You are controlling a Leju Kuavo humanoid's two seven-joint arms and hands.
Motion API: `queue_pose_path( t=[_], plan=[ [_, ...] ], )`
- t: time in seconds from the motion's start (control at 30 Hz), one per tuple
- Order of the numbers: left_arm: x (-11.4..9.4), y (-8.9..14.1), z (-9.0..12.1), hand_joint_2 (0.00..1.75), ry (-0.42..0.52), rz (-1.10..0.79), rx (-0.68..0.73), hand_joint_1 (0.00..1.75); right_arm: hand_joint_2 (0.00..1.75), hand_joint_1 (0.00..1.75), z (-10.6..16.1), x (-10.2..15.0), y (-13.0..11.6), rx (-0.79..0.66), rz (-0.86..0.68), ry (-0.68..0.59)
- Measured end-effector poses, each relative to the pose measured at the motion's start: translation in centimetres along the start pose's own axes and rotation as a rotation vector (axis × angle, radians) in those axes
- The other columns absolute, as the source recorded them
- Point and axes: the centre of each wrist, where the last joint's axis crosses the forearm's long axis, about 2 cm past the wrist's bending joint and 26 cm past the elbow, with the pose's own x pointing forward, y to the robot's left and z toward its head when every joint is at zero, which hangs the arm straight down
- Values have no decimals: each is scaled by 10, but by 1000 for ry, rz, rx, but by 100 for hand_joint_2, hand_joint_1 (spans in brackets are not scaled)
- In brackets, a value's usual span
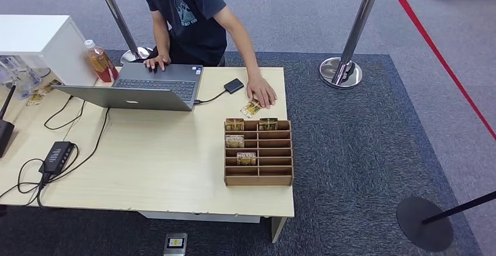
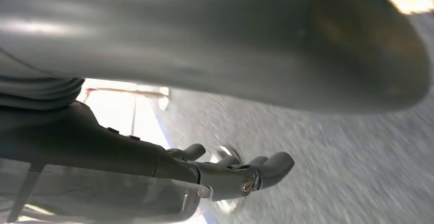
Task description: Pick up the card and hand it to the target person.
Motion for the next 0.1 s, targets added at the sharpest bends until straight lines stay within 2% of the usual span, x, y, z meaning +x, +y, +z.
queue_pose_path(
  t=[0.1],
  plan=[
    [0, 1, 0, 175, 2, -11, 1, 0, 0, 0, 1, -5, 12, 48, 0, 40]
  ],
)
